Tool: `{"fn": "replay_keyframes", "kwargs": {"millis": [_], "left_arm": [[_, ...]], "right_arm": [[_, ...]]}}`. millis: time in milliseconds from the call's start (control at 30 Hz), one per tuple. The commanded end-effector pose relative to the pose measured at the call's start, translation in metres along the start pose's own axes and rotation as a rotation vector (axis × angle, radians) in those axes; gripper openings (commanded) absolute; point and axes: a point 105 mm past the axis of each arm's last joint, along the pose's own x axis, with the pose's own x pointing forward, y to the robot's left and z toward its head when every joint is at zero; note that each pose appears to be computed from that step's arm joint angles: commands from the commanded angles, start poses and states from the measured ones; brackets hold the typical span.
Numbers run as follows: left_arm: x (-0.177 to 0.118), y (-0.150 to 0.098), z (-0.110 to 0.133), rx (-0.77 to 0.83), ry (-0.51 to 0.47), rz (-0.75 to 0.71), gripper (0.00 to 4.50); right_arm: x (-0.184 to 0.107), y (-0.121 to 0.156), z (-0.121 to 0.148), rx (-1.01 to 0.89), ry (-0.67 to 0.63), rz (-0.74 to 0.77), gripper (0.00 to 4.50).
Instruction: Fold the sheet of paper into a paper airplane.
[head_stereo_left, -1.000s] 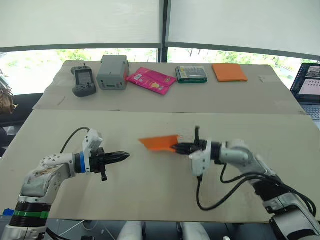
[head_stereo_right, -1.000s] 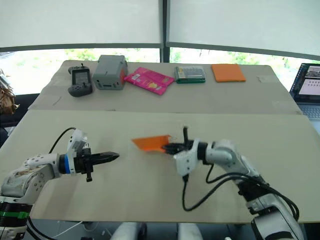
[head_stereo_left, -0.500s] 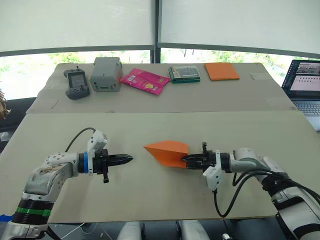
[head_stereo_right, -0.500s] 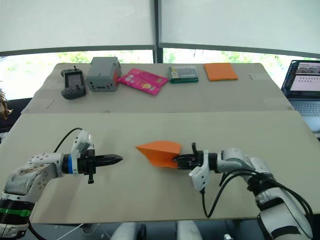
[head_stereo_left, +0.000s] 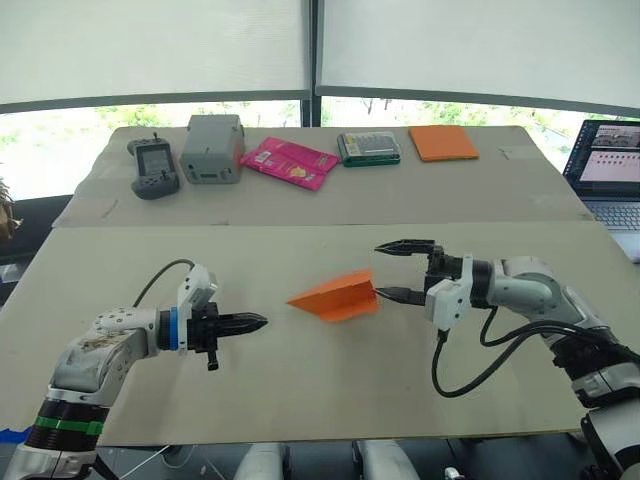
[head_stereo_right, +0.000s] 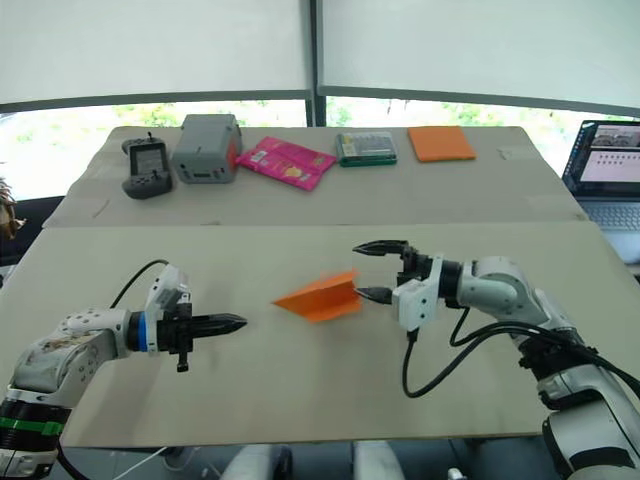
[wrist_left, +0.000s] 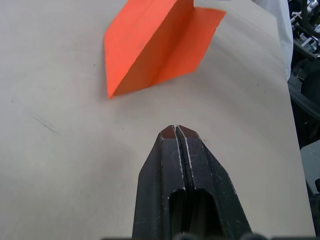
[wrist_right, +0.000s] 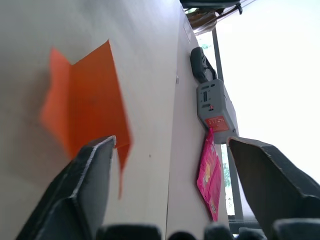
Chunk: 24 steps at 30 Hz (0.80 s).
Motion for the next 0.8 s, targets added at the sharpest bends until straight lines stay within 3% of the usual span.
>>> {"fn": "replay_keyframes", "kwargs": {"millis": [33, 133, 267, 500, 800], "left_arm": [[-0.001, -0.002, 0.006, 0.029, -0.013, -0.012, 0.0], [-0.003, -0.001, 0.005, 0.032, -0.008, -0.005, 0.0], [-0.003, -0.002, 0.003, 0.033, -0.004, -0.002, 0.0], [0.002, -0.005, 0.001, 0.044, 0.016, -0.013, 0.0], [0.004, -0.004, 0.0, 0.052, 0.029, -0.015, 0.0]], "right_arm": [[-0.006, -0.016, -0.004, 0.012, 0.031, -0.038, 2.4], [-0.012, -0.019, -0.015, 0.046, 0.082, -0.029, 1.39], [-0.001, -0.01, -0.023, 0.285, 0.102, -0.006, 0.03], [0.026, 0.02, -0.017, 0.542, 0.131, 0.107, 0.03], [0.025, 0.05, 0.007, 0.648, 0.101, 0.198, 0.03]]}}
